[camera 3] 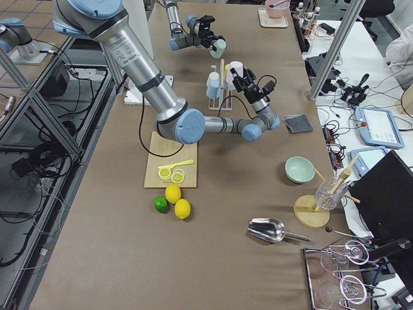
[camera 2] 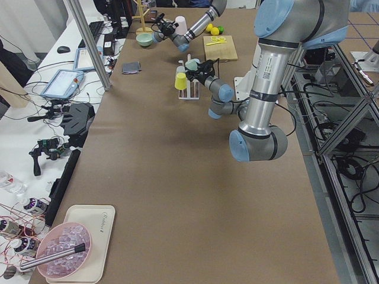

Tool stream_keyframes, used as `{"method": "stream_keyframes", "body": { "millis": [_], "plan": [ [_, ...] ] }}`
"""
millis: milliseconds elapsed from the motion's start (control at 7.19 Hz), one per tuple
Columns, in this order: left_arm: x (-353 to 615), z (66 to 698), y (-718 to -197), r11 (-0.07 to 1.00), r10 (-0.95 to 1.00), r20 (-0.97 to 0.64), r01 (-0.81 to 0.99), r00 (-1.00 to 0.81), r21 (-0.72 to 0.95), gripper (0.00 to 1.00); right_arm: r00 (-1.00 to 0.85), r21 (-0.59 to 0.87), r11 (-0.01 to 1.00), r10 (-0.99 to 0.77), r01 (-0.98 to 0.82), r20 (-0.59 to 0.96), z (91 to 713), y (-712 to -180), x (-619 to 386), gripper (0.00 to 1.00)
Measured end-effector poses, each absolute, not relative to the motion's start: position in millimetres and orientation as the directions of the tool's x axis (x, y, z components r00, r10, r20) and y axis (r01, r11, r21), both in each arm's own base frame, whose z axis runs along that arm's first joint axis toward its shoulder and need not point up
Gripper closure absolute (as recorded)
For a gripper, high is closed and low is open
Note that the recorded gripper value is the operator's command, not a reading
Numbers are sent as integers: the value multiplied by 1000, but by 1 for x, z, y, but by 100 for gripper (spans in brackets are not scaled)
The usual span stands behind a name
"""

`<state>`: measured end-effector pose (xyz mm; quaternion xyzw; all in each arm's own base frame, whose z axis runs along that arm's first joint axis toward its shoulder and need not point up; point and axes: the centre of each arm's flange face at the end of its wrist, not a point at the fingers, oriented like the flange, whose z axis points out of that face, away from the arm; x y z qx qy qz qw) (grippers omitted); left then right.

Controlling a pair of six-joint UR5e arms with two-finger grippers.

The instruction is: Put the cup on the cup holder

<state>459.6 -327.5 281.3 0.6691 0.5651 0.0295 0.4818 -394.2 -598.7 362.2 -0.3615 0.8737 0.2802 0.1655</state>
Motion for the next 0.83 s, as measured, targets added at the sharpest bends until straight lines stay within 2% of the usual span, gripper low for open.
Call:
{"method": "stream_keyframes", "body": {
  "millis": [417, 835],
  "plan": [
    [479, 273, -332, 105, 788, -500, 723, 358, 682, 100, -519, 238, 474, -644, -847, -563, 353, -604, -393, 98],
    [483, 265, -333, 103, 792, -500, 729, 352, 676, 100, -465, 200, 433, -685, -879, -560, 360, -602, -406, 98]
  ]
}}
